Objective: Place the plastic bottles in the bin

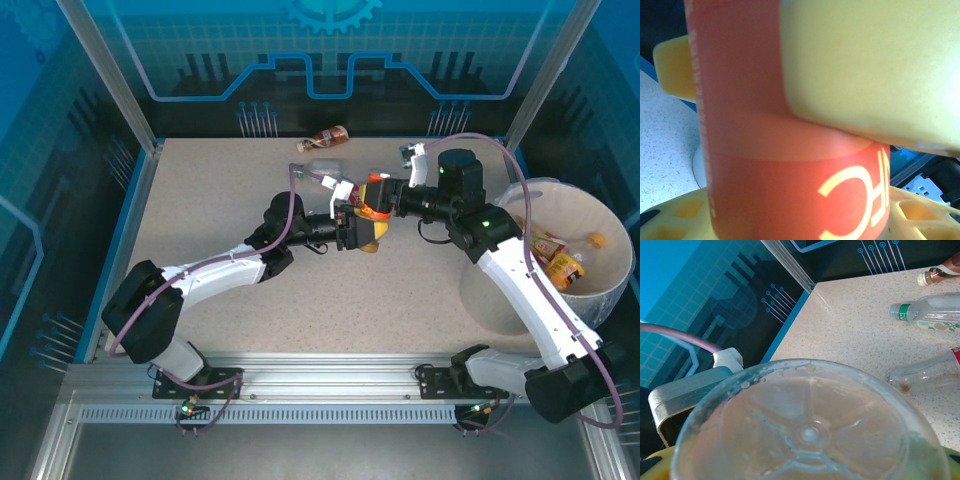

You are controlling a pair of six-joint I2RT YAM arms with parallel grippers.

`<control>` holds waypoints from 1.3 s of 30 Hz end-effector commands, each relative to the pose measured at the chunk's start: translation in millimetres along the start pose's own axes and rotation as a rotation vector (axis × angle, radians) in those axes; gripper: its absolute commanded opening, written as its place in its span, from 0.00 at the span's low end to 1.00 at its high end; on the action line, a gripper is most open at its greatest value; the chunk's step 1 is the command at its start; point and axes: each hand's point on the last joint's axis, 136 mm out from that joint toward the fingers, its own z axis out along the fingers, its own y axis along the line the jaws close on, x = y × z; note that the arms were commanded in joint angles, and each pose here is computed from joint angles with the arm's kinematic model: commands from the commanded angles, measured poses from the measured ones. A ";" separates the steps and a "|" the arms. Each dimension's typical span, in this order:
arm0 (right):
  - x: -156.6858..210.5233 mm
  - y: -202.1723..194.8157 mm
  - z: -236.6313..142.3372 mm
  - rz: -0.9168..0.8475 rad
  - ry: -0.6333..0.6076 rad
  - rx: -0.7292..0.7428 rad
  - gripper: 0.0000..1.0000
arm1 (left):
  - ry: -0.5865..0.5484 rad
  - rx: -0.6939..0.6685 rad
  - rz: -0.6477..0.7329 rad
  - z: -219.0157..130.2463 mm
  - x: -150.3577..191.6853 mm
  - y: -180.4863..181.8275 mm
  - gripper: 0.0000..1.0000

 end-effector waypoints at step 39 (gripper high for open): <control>-75.0 -38.4 -254.4 -0.360 -0.549 0.997 0.34 | -0.263 -0.683 -0.039 -106.1 -21.7 107.4 0.99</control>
